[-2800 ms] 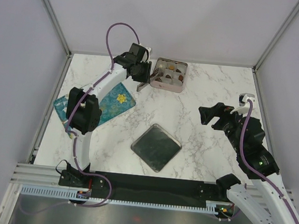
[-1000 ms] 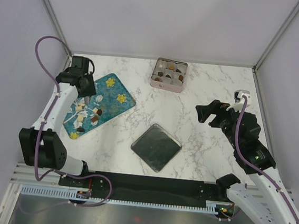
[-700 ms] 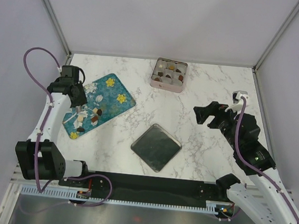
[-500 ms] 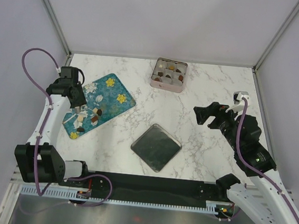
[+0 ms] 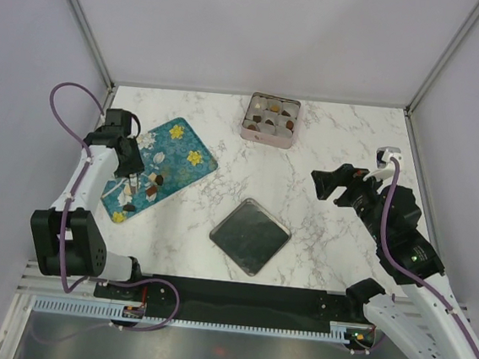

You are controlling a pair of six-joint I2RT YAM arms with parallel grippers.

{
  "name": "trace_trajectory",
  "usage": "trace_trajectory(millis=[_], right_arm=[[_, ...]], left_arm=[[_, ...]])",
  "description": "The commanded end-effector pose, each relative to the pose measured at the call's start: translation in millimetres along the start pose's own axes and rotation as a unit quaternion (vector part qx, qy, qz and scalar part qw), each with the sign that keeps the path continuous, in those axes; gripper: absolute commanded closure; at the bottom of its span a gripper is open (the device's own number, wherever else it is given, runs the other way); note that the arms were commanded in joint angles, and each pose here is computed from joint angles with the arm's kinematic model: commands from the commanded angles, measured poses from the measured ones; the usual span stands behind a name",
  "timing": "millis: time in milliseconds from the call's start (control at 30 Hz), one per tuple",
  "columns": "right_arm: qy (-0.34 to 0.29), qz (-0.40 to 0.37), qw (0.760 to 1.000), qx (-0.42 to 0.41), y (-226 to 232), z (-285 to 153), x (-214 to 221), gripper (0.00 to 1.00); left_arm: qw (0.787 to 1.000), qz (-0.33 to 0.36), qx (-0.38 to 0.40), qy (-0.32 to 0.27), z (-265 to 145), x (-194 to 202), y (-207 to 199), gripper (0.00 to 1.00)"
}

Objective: Pack the chocolate

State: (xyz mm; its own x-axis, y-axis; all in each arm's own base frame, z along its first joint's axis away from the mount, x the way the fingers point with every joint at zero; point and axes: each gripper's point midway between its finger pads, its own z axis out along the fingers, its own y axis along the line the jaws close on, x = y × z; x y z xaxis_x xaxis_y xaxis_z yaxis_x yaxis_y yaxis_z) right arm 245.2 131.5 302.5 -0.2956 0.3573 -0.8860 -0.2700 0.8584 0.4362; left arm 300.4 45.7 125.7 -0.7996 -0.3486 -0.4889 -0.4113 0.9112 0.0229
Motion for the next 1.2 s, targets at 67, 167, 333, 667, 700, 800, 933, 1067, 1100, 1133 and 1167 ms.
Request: trace_trajectory(millis=[67, 167, 333, 667, 700, 800, 933, 1067, 1100, 1133, 1167], right_arm=[[-0.015, 0.000, 1.000, -0.006, 4.1, 3.1, -7.5, 0.07], [-0.016, 0.001, 1.000, -0.007, 4.9, 4.1, -8.0, 0.07], [-0.013, 0.002, 1.000, -0.014, 8.0, 5.0, -7.8, 0.07], [-0.010, 0.009, 0.999, -0.031, 15.5, 3.8, -7.6, 0.07], [-0.011, 0.008, 0.999, -0.032, 15.7, 3.1, -8.2, 0.07], [-0.016, 0.009, 0.999, -0.033, 16.2, -0.3, -10.2, 0.08], [-0.019, 0.009, 0.999, -0.031, 15.1, -3.2, -10.9, 0.07], [-0.024, 0.005, 0.999, -0.028, 13.7, -6.0, -13.5, 0.07], [-0.026, 0.004, 0.999, -0.028, 13.8, -7.4, -14.5, 0.07], [-0.028, 0.004, 0.999, -0.026, 12.9, -8.6, -15.9, 0.07], [-0.029, 0.002, 0.999, -0.022, 11.6, -8.6, -15.7, 0.07]], left_arm=[[0.999, -0.010, 0.036, -0.011, -0.6, -8.5, -12.1, 0.59], [0.999, -0.006, 0.047, -0.012, -4.7, -8.8, -15.3, 0.59], [0.999, -0.002, -0.004, -0.039, -18.7, -23.0, 4.8, 0.55], [0.998, -0.037, -0.018, -0.055, -29.1, -15.3, 16.4, 0.50], [0.998, -0.037, -0.019, -0.049, -27.0, -10.5, 17.2, 0.50], [0.998, -0.039, -0.023, -0.036, -21.1, -3.2, 20.1, 0.50], [0.999, -0.037, -0.017, -0.021, -11.5, -0.6, 17.2, 0.50], [0.999, -0.040, 0.005, -0.019, -8.6, -4.7, 8.6, 0.51], [0.999, -0.040, 0.010, -0.023, -8.8, -7.1, 6.6, 0.52], [0.999, -0.039, 0.018, -0.021, -8.4, -7.4, 4.0, 0.53], [0.999, -0.036, 0.022, -0.019, -7.7, -8.3, 2.2, 0.54]])
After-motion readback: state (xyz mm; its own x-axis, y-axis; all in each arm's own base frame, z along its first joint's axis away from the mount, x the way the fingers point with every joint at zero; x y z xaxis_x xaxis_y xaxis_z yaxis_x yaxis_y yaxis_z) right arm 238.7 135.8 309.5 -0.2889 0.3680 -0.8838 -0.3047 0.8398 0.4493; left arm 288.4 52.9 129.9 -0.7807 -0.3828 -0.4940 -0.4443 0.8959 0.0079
